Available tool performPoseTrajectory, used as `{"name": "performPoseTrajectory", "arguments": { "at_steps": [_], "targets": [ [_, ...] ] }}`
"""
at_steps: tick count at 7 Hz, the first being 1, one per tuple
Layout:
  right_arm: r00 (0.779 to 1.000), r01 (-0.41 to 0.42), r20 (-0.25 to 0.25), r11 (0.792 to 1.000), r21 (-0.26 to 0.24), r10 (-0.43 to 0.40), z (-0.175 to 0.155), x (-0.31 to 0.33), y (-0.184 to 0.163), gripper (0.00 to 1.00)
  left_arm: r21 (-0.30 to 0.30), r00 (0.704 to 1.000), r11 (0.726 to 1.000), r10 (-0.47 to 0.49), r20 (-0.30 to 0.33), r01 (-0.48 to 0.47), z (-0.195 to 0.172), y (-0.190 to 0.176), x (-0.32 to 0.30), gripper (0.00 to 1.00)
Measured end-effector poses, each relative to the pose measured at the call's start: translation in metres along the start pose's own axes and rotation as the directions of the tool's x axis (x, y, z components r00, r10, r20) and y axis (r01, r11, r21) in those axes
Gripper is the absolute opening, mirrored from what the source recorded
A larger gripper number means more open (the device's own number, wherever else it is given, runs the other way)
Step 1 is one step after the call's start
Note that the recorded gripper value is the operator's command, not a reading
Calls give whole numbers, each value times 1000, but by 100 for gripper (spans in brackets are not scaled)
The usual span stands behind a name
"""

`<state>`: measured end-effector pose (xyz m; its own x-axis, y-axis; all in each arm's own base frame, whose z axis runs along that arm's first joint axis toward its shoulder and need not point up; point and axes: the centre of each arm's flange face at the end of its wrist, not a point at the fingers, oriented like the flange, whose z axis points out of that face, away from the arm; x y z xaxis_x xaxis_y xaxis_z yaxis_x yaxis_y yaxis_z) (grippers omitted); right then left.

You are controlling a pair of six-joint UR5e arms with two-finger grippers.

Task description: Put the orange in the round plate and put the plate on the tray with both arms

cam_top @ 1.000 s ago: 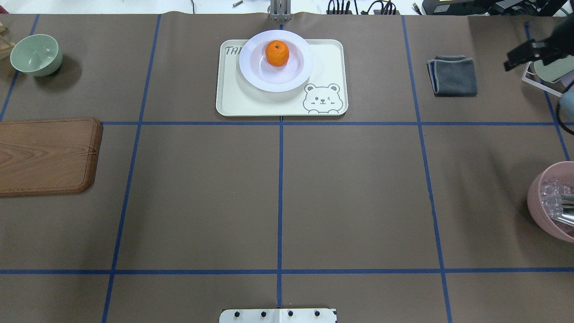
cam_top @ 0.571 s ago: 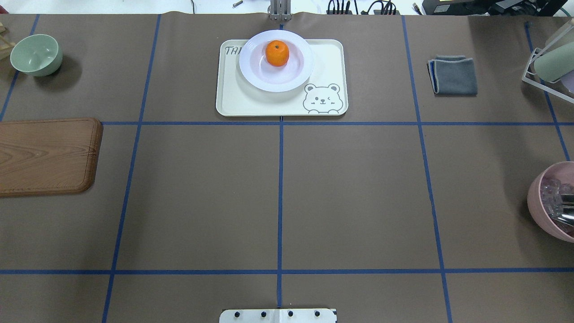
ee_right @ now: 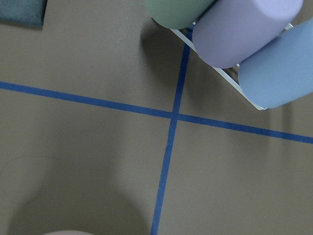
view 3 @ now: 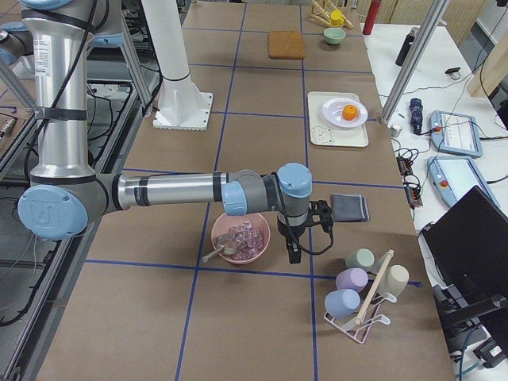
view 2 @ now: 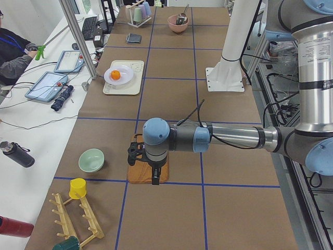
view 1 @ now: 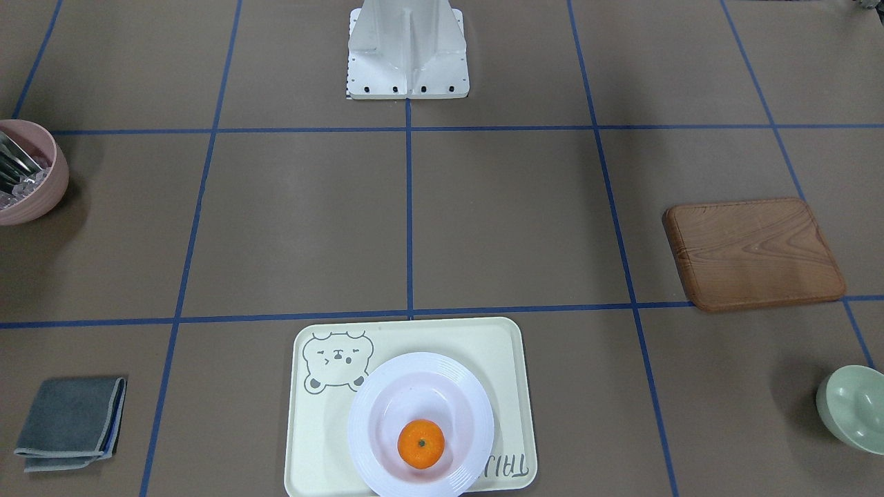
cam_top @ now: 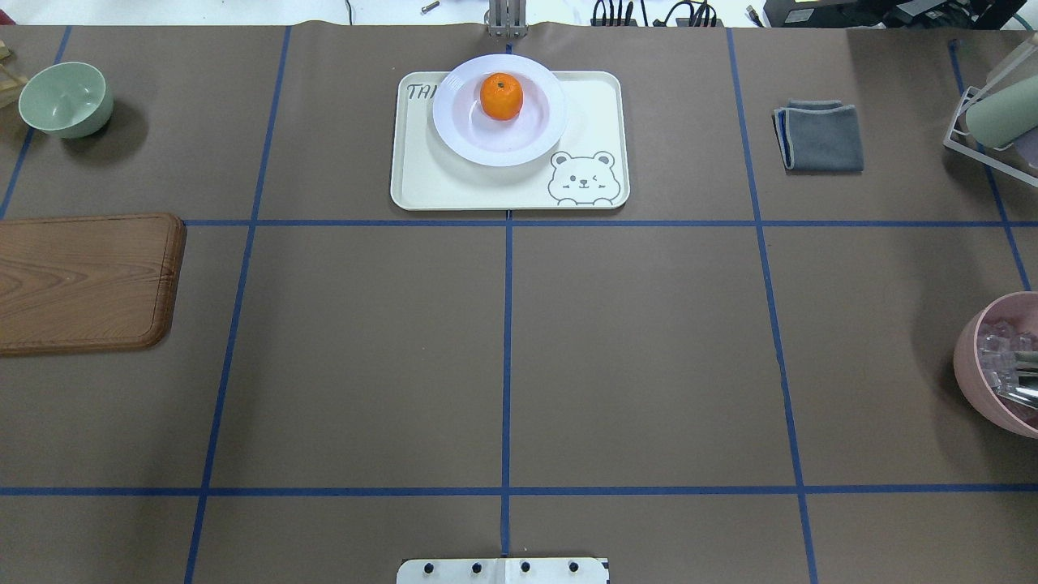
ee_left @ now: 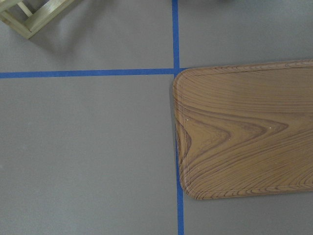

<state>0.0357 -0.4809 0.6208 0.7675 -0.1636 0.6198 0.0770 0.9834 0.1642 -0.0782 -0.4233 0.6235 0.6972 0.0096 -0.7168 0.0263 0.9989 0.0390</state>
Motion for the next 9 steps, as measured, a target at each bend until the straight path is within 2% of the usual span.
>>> {"name": "performPoseTrajectory", "arguments": {
  "at_steps": [5, 9],
  "targets": [
    [1000, -11, -9, 1000, -20, 11, 7, 20, 28, 100, 0, 1000, 1000, 4, 2, -4, 0, 5, 0, 98],
    [1000, -14, -6, 1000, -24, 14, 10, 23, 33, 100, -5, 1000, 1000, -1, 1, 1, 3, 7, -2, 98]
  ]
}}
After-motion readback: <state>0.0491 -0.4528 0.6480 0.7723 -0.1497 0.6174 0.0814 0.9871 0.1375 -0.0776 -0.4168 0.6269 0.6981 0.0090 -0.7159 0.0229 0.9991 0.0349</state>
